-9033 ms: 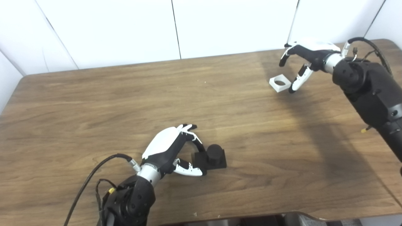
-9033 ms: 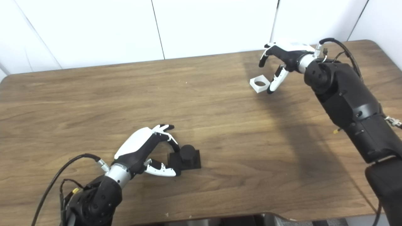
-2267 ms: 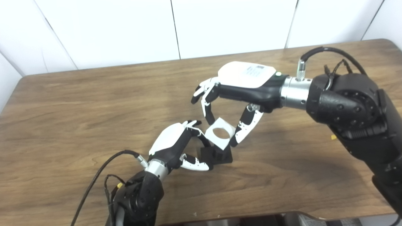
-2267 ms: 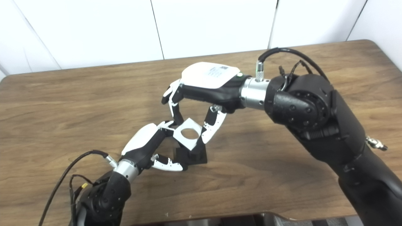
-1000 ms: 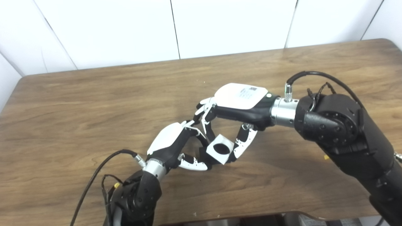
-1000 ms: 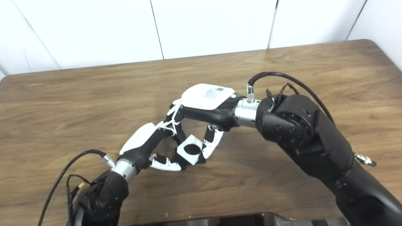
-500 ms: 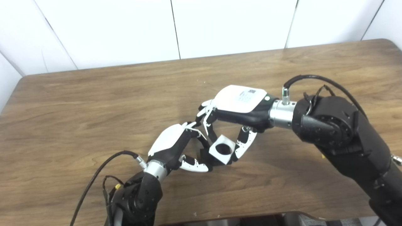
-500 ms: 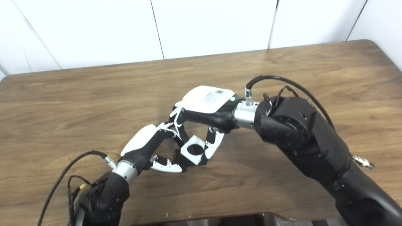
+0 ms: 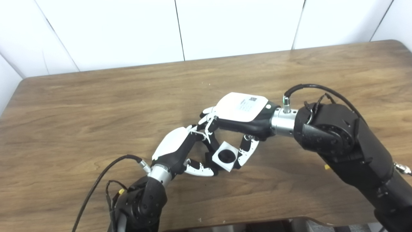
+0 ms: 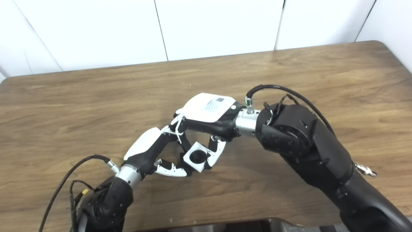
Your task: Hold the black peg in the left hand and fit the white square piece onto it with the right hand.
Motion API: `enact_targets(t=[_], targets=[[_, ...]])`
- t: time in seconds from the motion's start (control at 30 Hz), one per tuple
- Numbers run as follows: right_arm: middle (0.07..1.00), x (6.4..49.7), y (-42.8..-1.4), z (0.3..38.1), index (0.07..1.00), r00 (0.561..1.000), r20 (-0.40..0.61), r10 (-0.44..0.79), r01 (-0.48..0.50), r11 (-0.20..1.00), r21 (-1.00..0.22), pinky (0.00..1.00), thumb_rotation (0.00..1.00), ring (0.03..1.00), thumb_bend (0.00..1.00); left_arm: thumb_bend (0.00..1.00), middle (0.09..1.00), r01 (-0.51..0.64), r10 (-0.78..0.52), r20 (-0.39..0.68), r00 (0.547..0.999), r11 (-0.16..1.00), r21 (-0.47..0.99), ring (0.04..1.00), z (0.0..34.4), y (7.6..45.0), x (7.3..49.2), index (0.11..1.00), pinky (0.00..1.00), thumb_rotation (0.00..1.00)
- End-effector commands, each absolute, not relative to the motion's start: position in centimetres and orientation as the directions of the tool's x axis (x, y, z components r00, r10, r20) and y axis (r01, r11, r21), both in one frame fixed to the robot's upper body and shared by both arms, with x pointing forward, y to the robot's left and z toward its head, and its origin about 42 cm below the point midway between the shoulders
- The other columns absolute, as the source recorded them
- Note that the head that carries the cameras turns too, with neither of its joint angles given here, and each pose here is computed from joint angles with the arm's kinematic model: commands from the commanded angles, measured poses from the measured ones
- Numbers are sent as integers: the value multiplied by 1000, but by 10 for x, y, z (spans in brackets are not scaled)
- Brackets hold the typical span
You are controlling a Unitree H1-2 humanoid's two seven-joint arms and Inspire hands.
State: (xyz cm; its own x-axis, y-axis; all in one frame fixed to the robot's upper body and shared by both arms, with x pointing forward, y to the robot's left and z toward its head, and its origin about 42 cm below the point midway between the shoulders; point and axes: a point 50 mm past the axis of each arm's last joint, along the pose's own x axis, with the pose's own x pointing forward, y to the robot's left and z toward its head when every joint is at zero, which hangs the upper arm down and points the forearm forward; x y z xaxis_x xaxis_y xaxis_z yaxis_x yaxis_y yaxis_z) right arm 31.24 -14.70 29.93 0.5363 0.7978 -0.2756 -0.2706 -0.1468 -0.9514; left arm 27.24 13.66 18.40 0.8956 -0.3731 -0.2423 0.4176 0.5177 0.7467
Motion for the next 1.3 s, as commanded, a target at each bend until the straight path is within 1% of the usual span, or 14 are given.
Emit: enact_targets(t=[0.0,0.23,0.3,0.57,0.77,1.1,1.27], targets=[[841,315,-147,311,489,541,-226,810,-212,-129,-969,782,133,913,525,489,958,375,-374,-186,908,532,759,1000,197,132,276,495,1000,82],[845,318,-147,311,489,549,-223,806,-213,-124,-969,782,133,916,524,489,955,370,-371,-183,910,533,761,1000,196,132,275,495,985,83],[845,319,-148,312,489,552,-226,803,-212,-127,-969,777,134,917,525,490,957,371,-370,-184,911,538,757,1000,197,131,274,495,999,82],[838,323,-154,310,489,561,-227,796,-215,-125,-969,752,133,912,525,489,957,369,-371,-181,911,536,759,1000,197,130,274,495,1000,83],[845,325,-154,308,489,567,-240,788,-218,-138,-966,765,134,916,525,490,955,369,-374,-177,911,544,754,1000,198,131,272,495,1000,82],[841,329,-156,305,490,570,-240,786,-227,-130,-965,755,134,910,525,490,954,371,-369,-179,912,557,744,1000,198,130,270,495,986,82],[836,328,-157,304,489,568,-236,789,-227,-126,-966,750,134,905,525,490,953,370,-372,-178,911,546,752,1000,199,129,271,495,999,82]])
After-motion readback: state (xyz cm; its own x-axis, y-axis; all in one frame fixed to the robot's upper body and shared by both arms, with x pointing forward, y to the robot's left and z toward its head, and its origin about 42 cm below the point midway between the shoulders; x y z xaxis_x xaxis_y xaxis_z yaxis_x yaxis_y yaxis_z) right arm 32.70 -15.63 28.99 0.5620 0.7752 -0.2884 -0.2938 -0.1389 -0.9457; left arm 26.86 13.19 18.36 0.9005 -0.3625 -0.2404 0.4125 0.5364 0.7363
